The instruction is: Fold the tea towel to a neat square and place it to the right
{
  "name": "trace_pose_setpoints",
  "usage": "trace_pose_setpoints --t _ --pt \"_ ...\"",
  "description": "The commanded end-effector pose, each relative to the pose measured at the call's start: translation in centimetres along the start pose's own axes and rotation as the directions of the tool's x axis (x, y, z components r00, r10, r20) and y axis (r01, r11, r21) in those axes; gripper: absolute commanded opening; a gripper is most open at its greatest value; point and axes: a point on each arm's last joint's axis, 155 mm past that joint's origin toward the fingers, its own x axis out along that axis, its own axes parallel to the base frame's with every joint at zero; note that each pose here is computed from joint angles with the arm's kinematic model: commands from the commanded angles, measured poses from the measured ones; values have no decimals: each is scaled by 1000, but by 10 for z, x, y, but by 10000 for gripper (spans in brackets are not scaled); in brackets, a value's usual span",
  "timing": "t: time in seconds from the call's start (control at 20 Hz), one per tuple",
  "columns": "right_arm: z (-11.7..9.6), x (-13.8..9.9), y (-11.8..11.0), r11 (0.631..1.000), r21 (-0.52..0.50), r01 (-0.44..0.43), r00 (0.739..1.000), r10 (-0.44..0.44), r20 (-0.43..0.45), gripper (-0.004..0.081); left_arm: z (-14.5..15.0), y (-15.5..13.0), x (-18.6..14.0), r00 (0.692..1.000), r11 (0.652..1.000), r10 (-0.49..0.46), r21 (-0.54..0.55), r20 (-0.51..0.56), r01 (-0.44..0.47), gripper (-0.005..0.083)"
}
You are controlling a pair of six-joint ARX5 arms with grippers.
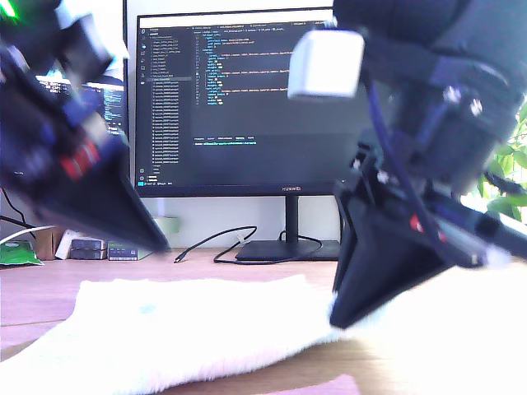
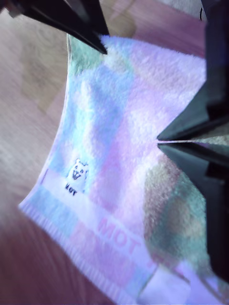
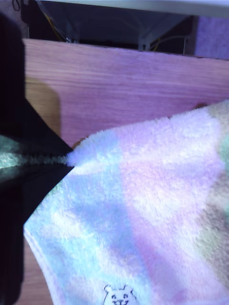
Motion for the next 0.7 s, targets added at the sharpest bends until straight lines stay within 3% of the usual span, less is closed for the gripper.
trace_pose_setpoints --t 0.0,0.1,0.25,0.35,0.5,0.65 --pt "10 -4 -5 1000 -3 0 1000 0 13 -13 -8 -10 -6 1000 1000 -19 19 -14 19 -21" --pt "20 -10 -14 1000 -6 16 999 -16 29 -13 -10 -20 -10 999 998 -24 61 -22 25 -5" --pt "31 -17 -26 999 -6 44 998 -44 53 -13 -16 -27 -9 999 993 10 116 -45 -5 214" --pt "36 -21 -31 998 -8 56 996 -55 64 -13 -25 -28 -9 995 989 61 136 -76 -50 304" --pt "39 -22 -34 998 -2 65 995 -64 73 -13 -44 -22 -12 977 983 158 119 -143 -142 374" --pt "42 -23 -36 997 14 73 994 -74 82 -13 -54 -31 -13 970 979 174 132 -169 -152 412"
